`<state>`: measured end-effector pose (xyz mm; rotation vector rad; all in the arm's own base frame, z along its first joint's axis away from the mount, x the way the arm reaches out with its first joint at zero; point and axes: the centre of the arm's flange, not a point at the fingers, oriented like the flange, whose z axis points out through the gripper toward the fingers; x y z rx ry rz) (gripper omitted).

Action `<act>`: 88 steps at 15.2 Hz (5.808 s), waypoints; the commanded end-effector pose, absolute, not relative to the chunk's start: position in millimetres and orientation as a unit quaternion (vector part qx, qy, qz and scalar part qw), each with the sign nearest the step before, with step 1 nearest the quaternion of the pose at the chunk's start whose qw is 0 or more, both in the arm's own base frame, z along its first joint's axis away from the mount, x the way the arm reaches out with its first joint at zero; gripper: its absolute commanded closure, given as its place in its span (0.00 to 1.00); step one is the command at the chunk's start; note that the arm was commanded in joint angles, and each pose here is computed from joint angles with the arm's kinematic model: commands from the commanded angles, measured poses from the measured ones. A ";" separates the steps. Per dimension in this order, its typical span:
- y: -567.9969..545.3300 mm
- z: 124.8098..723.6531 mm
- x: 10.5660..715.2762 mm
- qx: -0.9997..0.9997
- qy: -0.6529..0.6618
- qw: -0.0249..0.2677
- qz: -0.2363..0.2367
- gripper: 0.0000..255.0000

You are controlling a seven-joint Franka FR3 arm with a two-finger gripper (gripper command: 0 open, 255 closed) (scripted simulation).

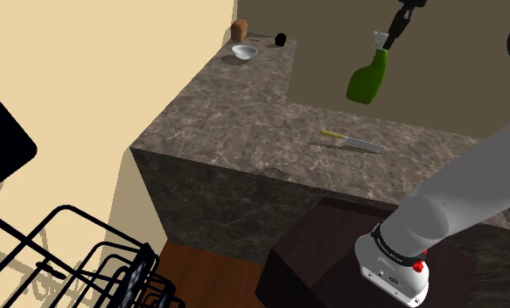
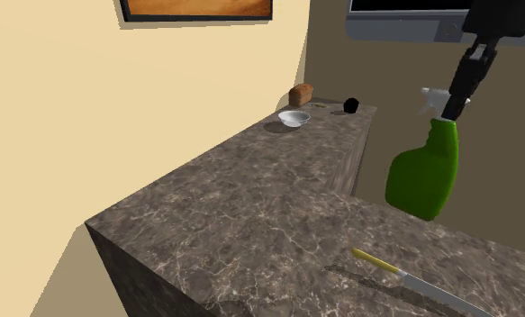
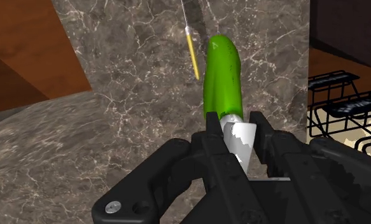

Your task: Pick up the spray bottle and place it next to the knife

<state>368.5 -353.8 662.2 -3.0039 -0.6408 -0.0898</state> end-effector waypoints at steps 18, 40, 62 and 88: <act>-529.2 732.6 199.2 -0.977 -0.209 0.034 -0.029 1.00; -541.2 626.4 187.6 -0.977 -0.209 0.034 -0.029 1.00; -541.2 510.2 187.6 -0.977 -0.209 0.034 -0.029 1.00; -541.1 432.2 187.6 -0.977 -0.209 0.034 -0.029 0.00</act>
